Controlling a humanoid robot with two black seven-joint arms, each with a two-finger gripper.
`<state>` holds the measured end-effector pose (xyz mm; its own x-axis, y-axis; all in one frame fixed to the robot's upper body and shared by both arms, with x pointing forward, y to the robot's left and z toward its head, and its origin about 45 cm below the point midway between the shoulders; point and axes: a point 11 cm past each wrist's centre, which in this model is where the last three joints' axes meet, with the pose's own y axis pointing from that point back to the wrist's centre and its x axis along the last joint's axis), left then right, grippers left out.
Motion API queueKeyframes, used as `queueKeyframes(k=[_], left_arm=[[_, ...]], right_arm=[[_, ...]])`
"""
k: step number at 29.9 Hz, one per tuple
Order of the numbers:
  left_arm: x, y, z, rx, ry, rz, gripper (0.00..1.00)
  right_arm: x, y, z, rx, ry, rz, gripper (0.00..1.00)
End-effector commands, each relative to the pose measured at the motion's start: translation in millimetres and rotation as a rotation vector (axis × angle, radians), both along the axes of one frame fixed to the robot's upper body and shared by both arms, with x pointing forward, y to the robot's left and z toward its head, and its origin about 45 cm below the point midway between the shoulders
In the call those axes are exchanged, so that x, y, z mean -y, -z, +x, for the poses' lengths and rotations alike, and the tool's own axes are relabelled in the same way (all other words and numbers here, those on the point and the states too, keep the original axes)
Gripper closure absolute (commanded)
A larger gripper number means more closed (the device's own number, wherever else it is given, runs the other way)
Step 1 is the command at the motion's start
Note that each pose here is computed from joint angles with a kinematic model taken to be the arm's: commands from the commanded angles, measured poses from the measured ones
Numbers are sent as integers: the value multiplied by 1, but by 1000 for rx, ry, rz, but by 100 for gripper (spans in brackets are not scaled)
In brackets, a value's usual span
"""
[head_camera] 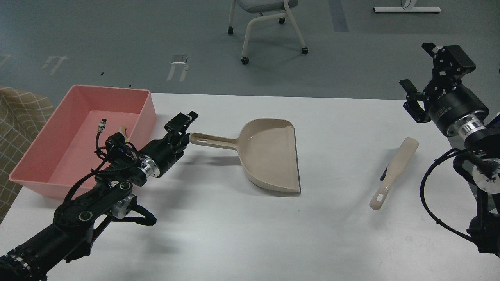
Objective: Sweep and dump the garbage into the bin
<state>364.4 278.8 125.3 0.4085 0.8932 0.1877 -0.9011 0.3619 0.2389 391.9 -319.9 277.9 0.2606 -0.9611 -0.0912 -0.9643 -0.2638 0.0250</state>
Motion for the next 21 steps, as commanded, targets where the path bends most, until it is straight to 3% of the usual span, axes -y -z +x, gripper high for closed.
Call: queueKeyframes(k=[1, 5, 9, 13, 21], left_arm=[[-13, -9, 2, 18, -1, 30, 11], [-19, -24, 8, 52, 0, 37, 11], [-17, -77, 19, 204, 7, -60, 9], [-20, -106, 27, 272, -7, -111, 7], [-78, -153, 43, 333, -253, -448, 4]], right_arm=[[1, 2, -1, -4, 2, 0, 4], [1, 2, -1, -4, 3, 1, 4], [2, 3, -1, -8, 5, 0, 0], [3, 4, 0, -13, 12, 2, 0], [9, 1, 3, -7, 36, 11, 0]])
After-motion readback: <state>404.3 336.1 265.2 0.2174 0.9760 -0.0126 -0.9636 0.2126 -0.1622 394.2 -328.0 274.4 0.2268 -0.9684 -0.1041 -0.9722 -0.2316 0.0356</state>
